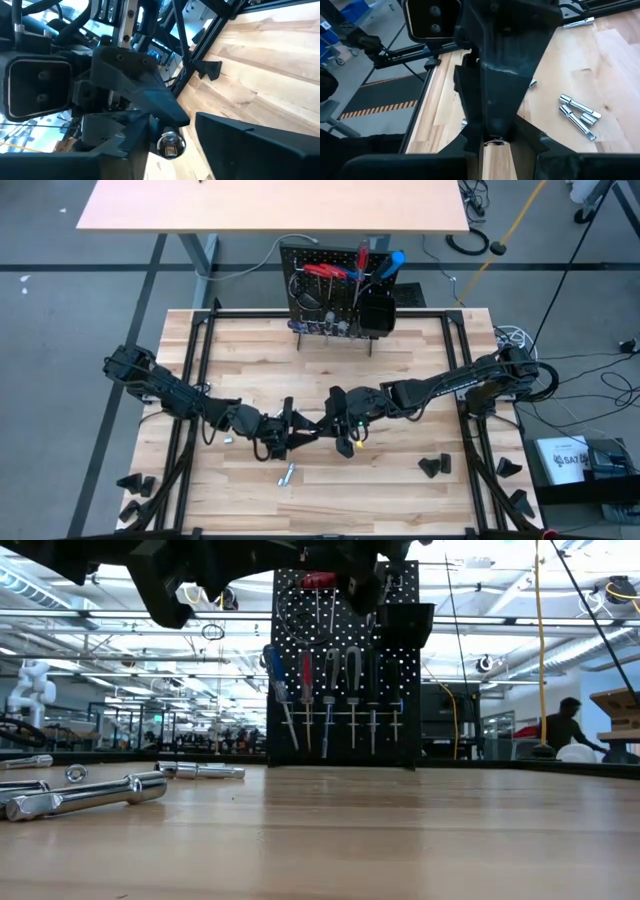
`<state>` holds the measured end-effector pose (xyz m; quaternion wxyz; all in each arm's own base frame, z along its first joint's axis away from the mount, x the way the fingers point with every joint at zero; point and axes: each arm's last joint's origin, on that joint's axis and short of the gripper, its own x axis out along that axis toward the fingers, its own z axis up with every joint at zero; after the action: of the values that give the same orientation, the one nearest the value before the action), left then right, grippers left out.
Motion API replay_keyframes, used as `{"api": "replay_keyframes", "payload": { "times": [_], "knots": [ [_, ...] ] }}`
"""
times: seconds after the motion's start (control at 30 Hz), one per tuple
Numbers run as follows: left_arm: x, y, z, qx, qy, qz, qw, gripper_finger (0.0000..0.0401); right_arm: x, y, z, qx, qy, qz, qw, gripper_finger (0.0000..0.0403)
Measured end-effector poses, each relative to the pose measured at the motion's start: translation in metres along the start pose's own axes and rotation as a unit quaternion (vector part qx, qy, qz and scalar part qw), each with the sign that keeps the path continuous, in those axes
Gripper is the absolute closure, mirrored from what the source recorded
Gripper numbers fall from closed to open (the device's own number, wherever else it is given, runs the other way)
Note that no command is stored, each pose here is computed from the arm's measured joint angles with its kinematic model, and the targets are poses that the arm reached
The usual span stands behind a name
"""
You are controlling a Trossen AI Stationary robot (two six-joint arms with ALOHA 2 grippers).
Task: Hang tools onto peg board
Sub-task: Put the silver socket into the black bin on the peg board
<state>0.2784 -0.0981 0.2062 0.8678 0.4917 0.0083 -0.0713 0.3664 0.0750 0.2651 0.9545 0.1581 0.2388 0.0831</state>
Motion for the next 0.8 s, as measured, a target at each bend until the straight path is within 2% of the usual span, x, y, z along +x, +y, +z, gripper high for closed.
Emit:
{"api": "replay_keyframes", "payload": {
  "times": [0.23,0.37,0.43,0.53,0.63,0.7,0.8],
  "knots": [
    [0.000,0.001,-0.002,0.004,0.005,0.000,1.000,0.0330,0.000,0.000,0.000,0.006,0.003,0.000,1.000,0.0350],
    [0.000,0.001,-0.002,0.004,0.007,0.001,1.000,0.0335,0.000,0.000,0.000,0.003,0.001,-0.004,1.000,0.0343],
    [0.000,0.001,-0.002,-0.001,0.008,0.000,1.000,0.0335,0.000,0.000,0.000,-0.008,-0.002,-0.007,1.000,0.0308],
    [0.000,0.001,-0.003,-0.002,0.019,0.004,1.000,0.0335,-0.002,-0.001,0.002,-0.009,-0.004,-0.009,1.000,0.0232],
    [0.000,-0.001,-0.006,-0.005,0.049,0.011,0.999,0.0335,-0.017,-0.002,0.005,-0.015,0.018,-0.021,1.000,0.0165],
    [0.000,0.000,-0.006,-0.029,0.075,0.032,0.996,0.0335,-0.034,-0.002,0.006,-0.012,0.035,-0.062,0.997,0.0131],
    [-0.001,0.004,-0.007,-0.092,0.112,0.086,0.986,0.0335,-0.063,0.006,-0.002,-0.011,0.062,-0.175,0.983,0.0098]
  ]
}}
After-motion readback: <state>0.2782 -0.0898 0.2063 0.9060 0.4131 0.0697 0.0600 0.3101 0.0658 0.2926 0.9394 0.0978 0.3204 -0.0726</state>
